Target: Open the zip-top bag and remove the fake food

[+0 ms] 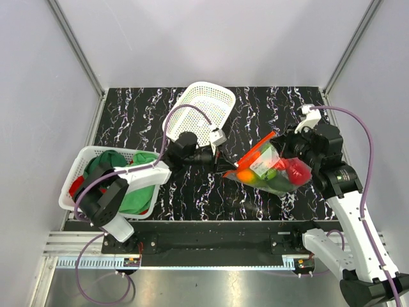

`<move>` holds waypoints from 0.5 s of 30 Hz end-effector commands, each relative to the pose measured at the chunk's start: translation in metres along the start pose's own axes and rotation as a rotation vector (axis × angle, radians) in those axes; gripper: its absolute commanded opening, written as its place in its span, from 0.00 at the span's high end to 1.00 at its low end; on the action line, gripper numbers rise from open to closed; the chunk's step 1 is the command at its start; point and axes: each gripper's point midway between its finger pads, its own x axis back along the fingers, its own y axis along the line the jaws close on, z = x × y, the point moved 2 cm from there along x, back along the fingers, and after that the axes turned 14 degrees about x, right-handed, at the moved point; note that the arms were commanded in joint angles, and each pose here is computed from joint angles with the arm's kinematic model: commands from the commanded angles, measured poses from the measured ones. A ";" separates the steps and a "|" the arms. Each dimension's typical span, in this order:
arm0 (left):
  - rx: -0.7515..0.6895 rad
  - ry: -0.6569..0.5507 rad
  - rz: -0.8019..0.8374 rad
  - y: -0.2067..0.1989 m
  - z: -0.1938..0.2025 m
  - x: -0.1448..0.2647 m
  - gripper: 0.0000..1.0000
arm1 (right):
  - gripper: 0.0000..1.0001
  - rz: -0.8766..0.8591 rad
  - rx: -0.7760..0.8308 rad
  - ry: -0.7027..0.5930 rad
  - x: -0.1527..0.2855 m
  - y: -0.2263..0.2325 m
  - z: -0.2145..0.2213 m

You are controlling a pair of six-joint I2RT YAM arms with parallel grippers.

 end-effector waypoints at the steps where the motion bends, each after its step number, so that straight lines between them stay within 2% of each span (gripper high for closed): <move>1: 0.068 0.039 -0.093 0.009 0.033 0.018 1.00 | 1.00 0.134 0.067 -0.233 0.018 -0.018 -0.067; 6: 0.110 0.049 -0.132 0.004 0.060 0.035 1.00 | 1.00 0.139 0.064 -0.220 0.015 -0.019 -0.063; 15: 0.153 0.085 -0.154 -0.011 0.097 0.038 1.00 | 1.00 0.095 0.060 -0.207 0.008 -0.014 -0.053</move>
